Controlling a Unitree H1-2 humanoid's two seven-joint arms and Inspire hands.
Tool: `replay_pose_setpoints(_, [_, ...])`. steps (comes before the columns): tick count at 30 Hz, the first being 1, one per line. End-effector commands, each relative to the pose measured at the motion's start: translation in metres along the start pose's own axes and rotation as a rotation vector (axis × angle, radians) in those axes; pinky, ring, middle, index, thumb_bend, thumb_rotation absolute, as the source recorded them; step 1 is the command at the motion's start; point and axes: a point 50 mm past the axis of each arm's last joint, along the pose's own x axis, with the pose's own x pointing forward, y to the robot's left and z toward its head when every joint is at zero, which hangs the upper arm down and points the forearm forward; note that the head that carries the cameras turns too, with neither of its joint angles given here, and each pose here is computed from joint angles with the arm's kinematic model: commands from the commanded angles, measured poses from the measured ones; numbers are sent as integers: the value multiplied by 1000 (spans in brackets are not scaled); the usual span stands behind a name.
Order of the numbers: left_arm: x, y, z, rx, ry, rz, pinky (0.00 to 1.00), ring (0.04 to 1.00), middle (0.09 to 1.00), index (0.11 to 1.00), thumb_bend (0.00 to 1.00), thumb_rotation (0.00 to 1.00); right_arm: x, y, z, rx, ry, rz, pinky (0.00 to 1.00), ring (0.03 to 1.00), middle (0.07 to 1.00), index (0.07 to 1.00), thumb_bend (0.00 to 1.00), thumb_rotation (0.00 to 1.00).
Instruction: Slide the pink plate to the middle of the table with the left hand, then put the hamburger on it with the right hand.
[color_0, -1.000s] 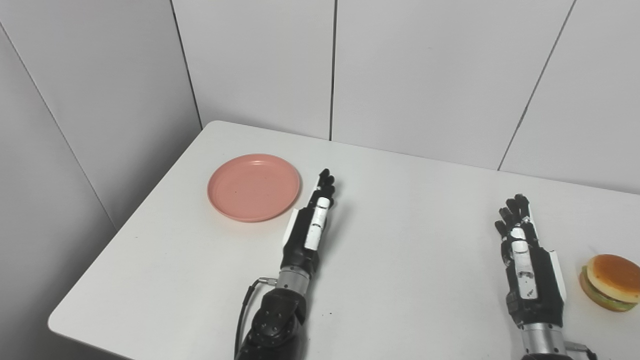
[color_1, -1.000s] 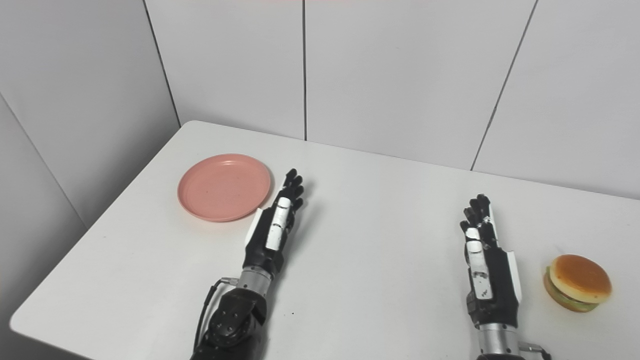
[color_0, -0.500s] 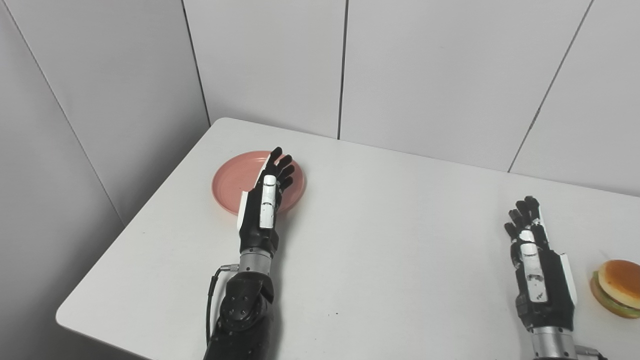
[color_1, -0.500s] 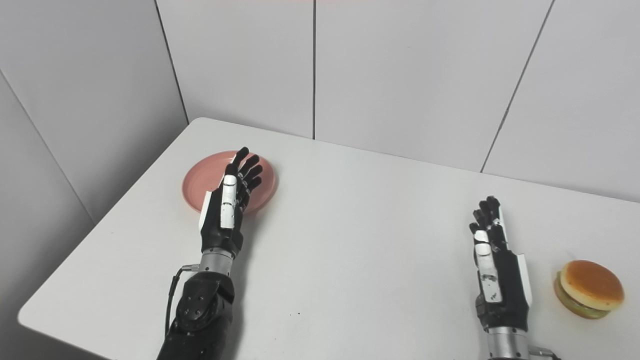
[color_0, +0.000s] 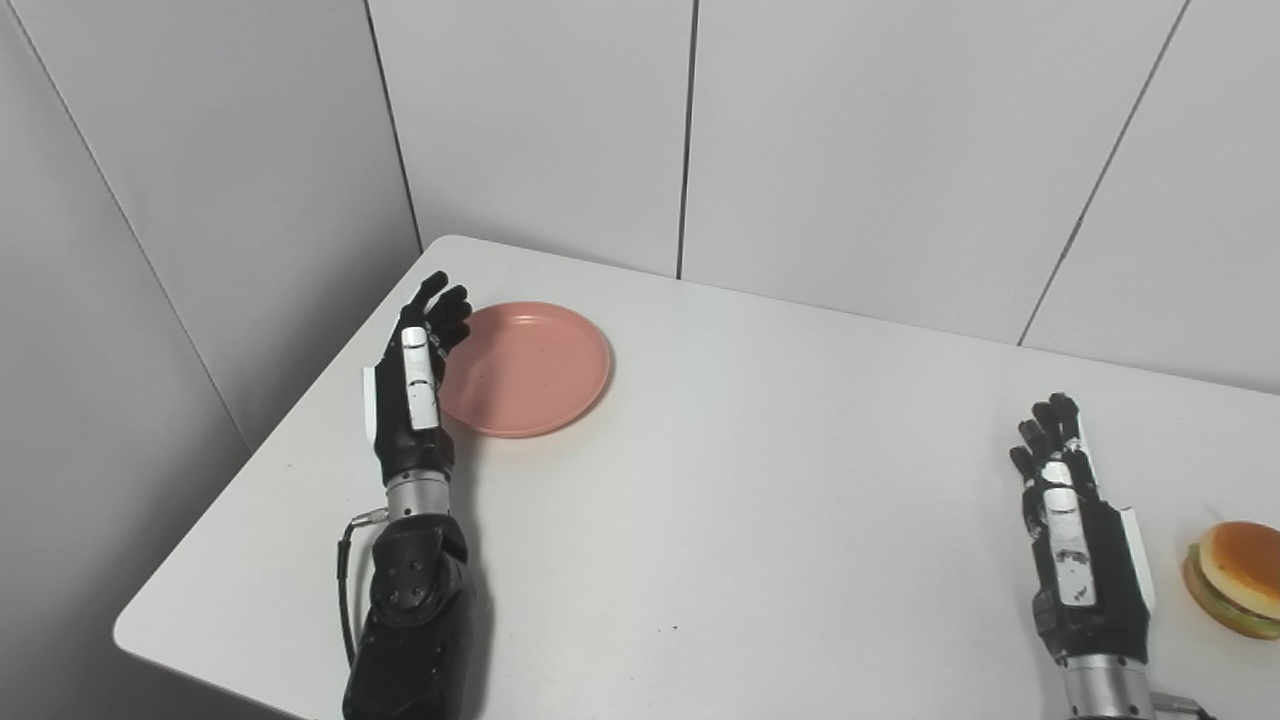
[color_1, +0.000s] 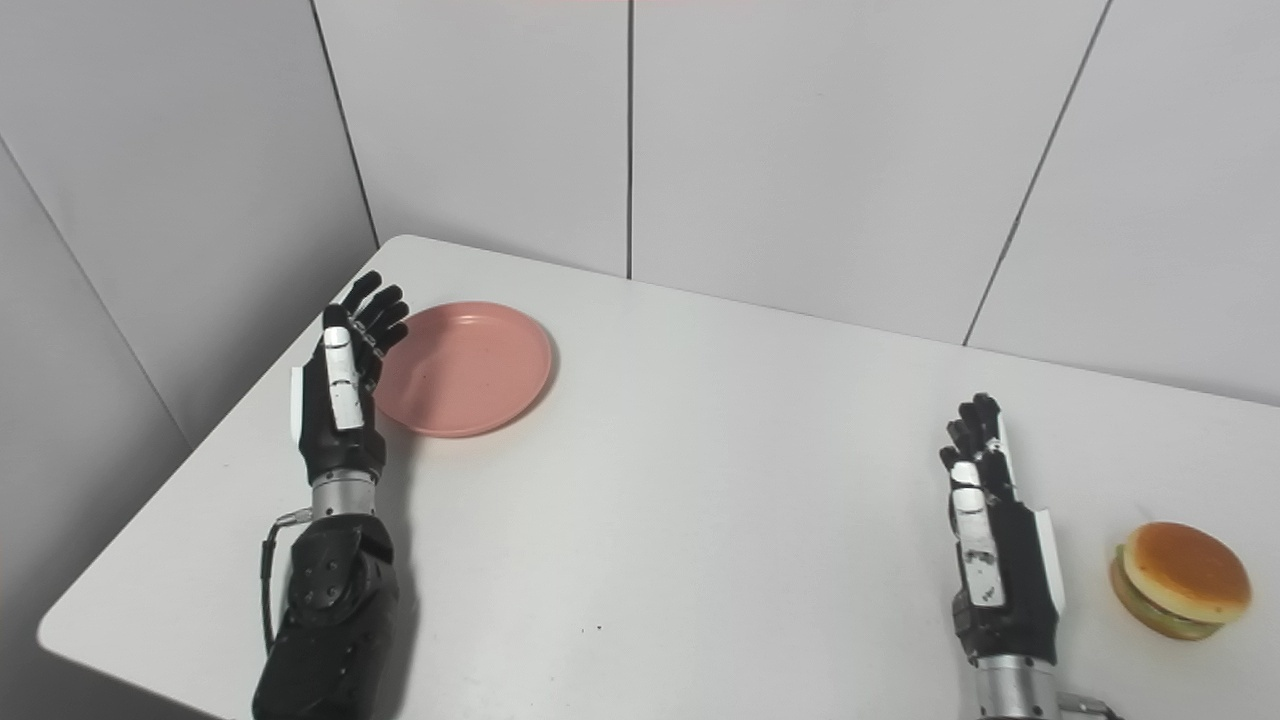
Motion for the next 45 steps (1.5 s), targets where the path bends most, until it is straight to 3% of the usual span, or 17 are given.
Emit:
replay_pose_setpoints(1, [19,1,17,-26,-104,27,810,781,762,728,729,1000,-47,-12,-43,4,162,-42,1000,1000,1000,1000,557,868])
replay_pose_setpoints(9, [32,26,15,-14,-118,130,812,796,784,763,709,1000,-47,-12,-43,0,163,-37,1000,1000,1000,1000,550,870])
replay_pose_setpoints(19, [44,52,-4,9,-51,186,816,809,799,789,702,1000,-50,-11,-42,-1,164,-30,1000,1000,1000,1000,556,867])
replay_pose_setpoints(29, [45,47,-21,20,47,123,928,895,886,865,694,1000,-51,-12,-42,-5,164,-26,1000,1000,1000,1000,586,870])
replay_pose_setpoints(36, [45,36,-25,4,100,93,917,898,874,850,631,1000,-51,-10,-41,0,155,-31,1000,1000,1000,1000,560,865])
replay_pose_setpoints(45, [33,16,-27,74,203,-23,894,896,893,879,681,1000,-50,-9,-39,5,153,-34,1000,1000,1000,1000,560,860])
